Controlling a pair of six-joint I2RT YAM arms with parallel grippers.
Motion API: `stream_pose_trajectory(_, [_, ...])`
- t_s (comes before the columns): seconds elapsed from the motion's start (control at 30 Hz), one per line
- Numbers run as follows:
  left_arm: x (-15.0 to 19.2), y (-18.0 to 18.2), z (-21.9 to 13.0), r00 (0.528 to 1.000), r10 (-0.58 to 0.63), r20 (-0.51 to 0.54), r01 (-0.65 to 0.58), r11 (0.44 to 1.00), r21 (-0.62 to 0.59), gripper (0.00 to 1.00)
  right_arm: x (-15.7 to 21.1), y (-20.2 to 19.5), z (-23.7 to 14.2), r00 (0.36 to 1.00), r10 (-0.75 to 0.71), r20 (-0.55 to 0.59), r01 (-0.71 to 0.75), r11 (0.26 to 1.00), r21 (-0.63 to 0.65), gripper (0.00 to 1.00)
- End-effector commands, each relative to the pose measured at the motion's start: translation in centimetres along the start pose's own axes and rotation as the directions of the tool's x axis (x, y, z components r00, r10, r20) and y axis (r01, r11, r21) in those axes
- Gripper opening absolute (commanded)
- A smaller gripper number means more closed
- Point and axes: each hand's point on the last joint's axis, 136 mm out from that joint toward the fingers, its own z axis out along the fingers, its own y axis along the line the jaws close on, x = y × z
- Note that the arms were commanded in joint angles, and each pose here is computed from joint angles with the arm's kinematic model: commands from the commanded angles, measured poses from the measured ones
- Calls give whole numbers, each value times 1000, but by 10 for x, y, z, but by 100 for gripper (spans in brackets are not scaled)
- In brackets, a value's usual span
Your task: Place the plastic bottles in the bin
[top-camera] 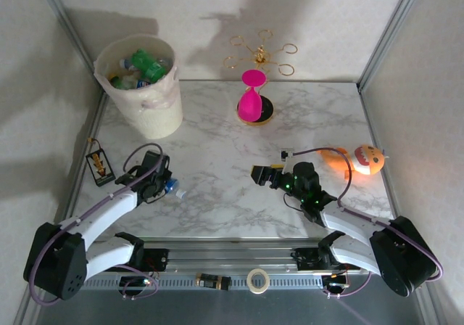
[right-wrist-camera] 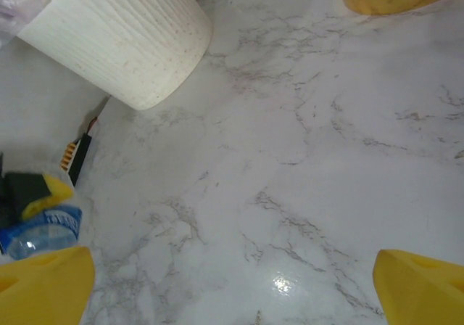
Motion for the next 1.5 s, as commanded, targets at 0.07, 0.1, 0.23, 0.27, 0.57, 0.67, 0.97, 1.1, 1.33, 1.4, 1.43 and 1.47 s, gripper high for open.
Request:
stream_pose_trajectory(0.07, [-44,-72,-52,985,24,168,-60,975,214,6,-14,18,-2,999,3,33,-1,998,-59,99])
stream_pose_trajectory(0.1, [-49,-82,-62,982,21,189,-69,966,249,6,-15,19,-2,999,3,36,-1,998,-63,99])
stream_pose_trajectory(0.23, [-69,-122,-102,964,26,265,-130,914,383,6,-18,22,1,999,2,35,0,998,-69,99])
stream_pose_trajectory(0.27, [-73,-132,-111,958,28,284,-148,901,409,7,-19,23,2,999,1,35,1,998,-70,99])
stream_pose_trajectory(0.57, [-114,-220,-200,865,37,500,-350,758,550,6,-25,31,8,1000,7,30,-4,996,-93,99])
stream_pose_trajectory(0.67, [-130,-239,-223,806,32,591,-420,735,533,5,-25,35,9,999,11,31,-7,993,-114,99])
stream_pose_trajectory(0.97, [-184,-303,-249,684,67,726,-542,714,444,6,-27,37,1,998,28,48,-22,994,-110,99])
stream_pose_trajectory(1.1, [-214,-327,-239,669,84,739,-556,716,422,6,-27,33,-5,997,37,63,-31,995,-93,99])
stream_pose_trajectory(1.33, [-227,-369,-165,714,232,660,-575,732,365,5,-28,28,-13,996,38,84,-32,998,-62,99])
stream_pose_trajectory(1.4, [-227,-375,-144,725,263,636,-573,744,345,5,-28,27,-15,995,39,90,-34,998,-57,99])
stream_pose_trajectory(1.43, [-228,-375,-133,730,277,625,-570,751,333,5,-27,26,-16,995,38,91,-33,998,-54,99])
stream_pose_trajectory(1.47, [-228,-376,-125,734,283,617,-566,758,325,6,-28,26,-17,995,39,93,-34,998,-52,99])
